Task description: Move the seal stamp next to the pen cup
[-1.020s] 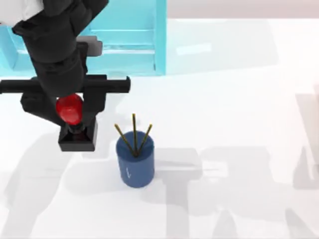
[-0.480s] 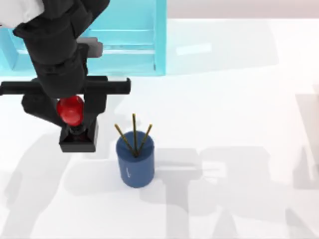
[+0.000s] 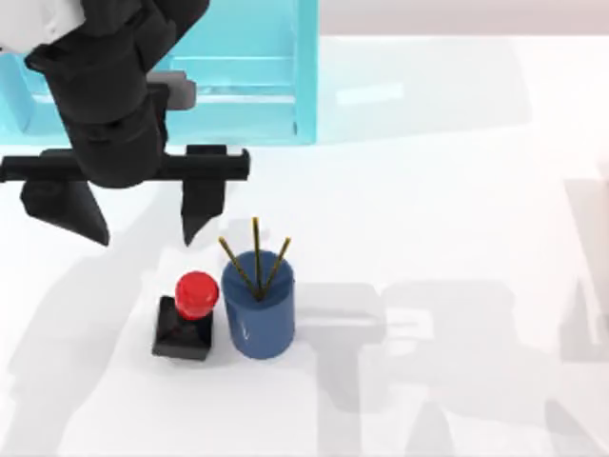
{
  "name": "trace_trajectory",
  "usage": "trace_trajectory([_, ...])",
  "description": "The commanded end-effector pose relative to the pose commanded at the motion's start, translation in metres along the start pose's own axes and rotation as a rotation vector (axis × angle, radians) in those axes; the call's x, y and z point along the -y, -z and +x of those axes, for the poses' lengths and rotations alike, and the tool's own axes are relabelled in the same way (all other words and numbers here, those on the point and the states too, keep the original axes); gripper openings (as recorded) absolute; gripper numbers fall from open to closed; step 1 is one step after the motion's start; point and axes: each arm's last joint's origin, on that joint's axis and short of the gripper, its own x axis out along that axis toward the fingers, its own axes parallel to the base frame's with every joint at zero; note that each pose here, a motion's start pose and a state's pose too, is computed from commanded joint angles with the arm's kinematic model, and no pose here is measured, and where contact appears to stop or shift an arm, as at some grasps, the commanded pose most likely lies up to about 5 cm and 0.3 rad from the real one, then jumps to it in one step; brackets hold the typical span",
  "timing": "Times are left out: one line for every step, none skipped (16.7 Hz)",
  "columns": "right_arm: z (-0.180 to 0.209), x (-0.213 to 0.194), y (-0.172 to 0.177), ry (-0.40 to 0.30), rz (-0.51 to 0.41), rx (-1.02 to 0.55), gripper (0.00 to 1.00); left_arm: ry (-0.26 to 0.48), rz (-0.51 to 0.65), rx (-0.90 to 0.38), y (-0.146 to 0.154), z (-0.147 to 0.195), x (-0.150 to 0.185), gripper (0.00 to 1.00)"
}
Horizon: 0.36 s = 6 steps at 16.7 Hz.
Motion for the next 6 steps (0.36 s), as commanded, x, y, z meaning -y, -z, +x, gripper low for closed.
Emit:
trace_trajectory([0.0000, 0.0000, 0.0000, 0.000, 0.000, 0.000, 1.00, 0.000, 0.000, 0.000, 0.0000, 0.0000, 0.0000, 1.00])
trace_trajectory([0.0000, 0.0000, 0.0000, 0.000, 0.000, 0.000, 1.00, 0.000, 0.000, 0.000, 0.0000, 0.0000, 0.0000, 1.00])
trace_trajectory([0.0000, 0.0000, 0.0000, 0.000, 0.000, 0.000, 1.00, 0.000, 0.000, 0.000, 0.0000, 0.0000, 0.0000, 1.00])
trace_trajectory([0.0000, 0.0000, 0.0000, 0.000, 0.000, 0.000, 1.00, 0.000, 0.000, 0.000, 0.0000, 0.0000, 0.0000, 1.00])
trace_trajectory([0.0000, 0.0000, 0.0000, 0.000, 0.000, 0.000, 1.00, 0.000, 0.000, 0.000, 0.0000, 0.0000, 0.0000, 1.00])
trace_trajectory([0.0000, 0.0000, 0.0000, 0.000, 0.000, 0.000, 1.00, 0.000, 0.000, 0.000, 0.0000, 0.0000, 0.0000, 1.00])
